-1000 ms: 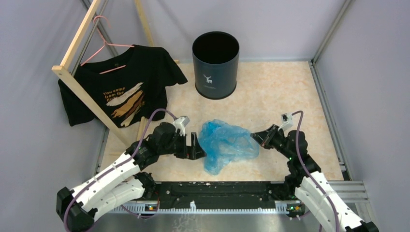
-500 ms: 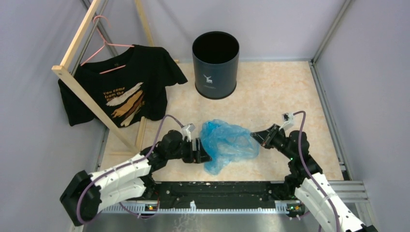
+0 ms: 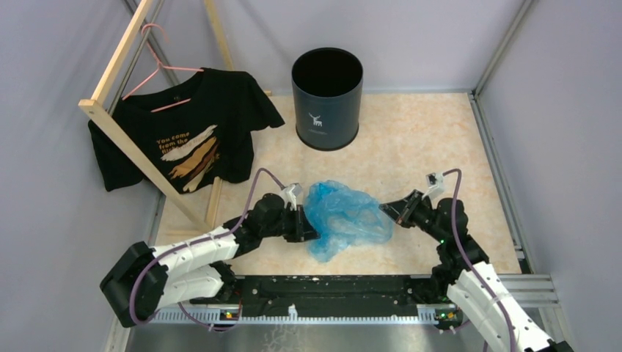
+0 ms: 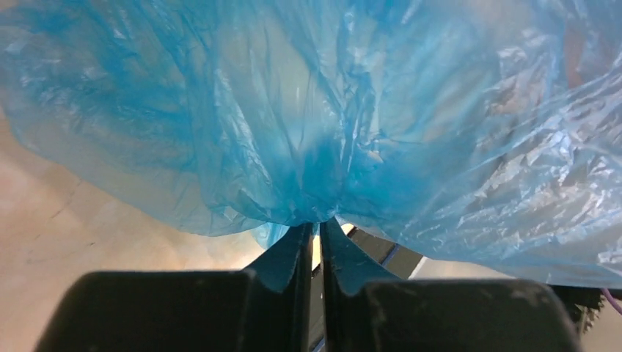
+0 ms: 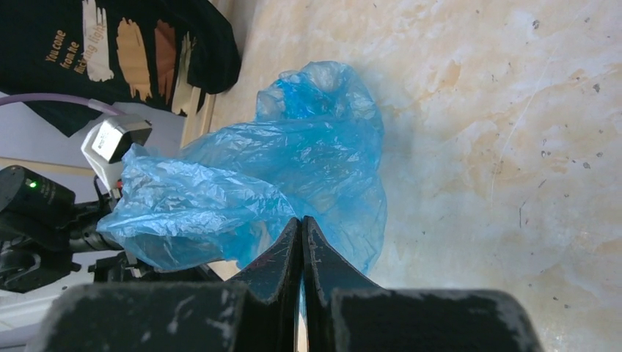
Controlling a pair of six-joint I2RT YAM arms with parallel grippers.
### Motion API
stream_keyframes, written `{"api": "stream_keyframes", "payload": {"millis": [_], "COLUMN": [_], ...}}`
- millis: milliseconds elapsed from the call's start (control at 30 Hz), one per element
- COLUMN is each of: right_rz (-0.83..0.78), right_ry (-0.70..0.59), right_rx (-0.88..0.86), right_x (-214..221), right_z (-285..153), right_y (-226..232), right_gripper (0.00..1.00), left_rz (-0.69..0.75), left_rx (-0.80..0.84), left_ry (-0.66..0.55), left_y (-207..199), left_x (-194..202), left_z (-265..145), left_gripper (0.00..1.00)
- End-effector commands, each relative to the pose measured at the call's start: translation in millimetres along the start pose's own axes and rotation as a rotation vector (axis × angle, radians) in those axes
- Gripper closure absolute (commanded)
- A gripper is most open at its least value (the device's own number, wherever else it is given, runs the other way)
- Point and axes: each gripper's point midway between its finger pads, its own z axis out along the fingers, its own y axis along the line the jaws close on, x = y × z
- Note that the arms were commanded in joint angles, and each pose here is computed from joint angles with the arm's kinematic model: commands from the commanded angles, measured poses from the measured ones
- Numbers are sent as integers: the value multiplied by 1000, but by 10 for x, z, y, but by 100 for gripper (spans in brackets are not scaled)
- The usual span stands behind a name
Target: Put the trash bags into the trash bin
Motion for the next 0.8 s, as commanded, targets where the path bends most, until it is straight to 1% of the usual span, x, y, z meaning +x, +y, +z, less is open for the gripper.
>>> {"api": "stream_keyframes", "payload": {"millis": [0,67,133,200,233,267,300,367,400,467,500,533,567,600,633,700,767], "right_rz": [-27,-39,-67,-140,-190,-269,-335,-450,-497,-560,-567,-548,-515,-463,-409,-322,-266], "right_ry": [-27,-45,-42,-33,-29,-82,-123,-199,-246,-304,-309,-290,-260,-216,-160,-56,-8], "right_rx": [12,61,99,114,128,110,106,55,-5,-140,-200,-240,-268,-265,-242,-200,-181], "right_x": [-90,-189,-373,-696,-877,-1268,-1531,-1924,-2057,-2123,-2072,-1959,-1810,-1638,-1432,-1027,-757], "right_z": [34,53,65,59,37,-45,-184,-490,-664,-936,-1001,-975,-897,-772,-627,-423,-343], "right_y": [19,-17,52,260,390,758,1038,1599,1900,2344,2449,2423,2317,2117,1851,1382,1093], "right_gripper": [100,100,100,100,100,100,100,100,100,100,100,100,100,100,100,100,100], "left_rz": [69,99,153,254,317,368,416,502,522,542,534,520,487,443,408,358,323], "left_rx": [-68,-143,-178,-178,-161,-143,-109,-8,43,119,126,118,86,38,-7,-54,-55], "left_ry": [-103,-144,-205,-261,-300,-326,-370,-478,-536,-633,-669,-705,-739,-734,-704,-604,-482], "left_y": [-125,-140,-373,-869,-1215,-1534,-1872,-2477,-2697,-2892,-2845,-2739,-2549,-2298,-2059,-1677,-1409], "left_x": [-377,-572,-947,-1454,-1739,-1977,-2186,-2468,-2538,-2546,-2519,-2481,-2460,-2377,-2271,-1992,-1677], "left_z": [-68,-130,-243,-444,-615,-768,-987,-1470,-1702,-2040,-2093,-2131,-2065,-1970,-1836,-1549,-1274], "left_gripper": [89,93,99,100,100,100,100,100,100,100,100,100,100,100,100,100,100]}}
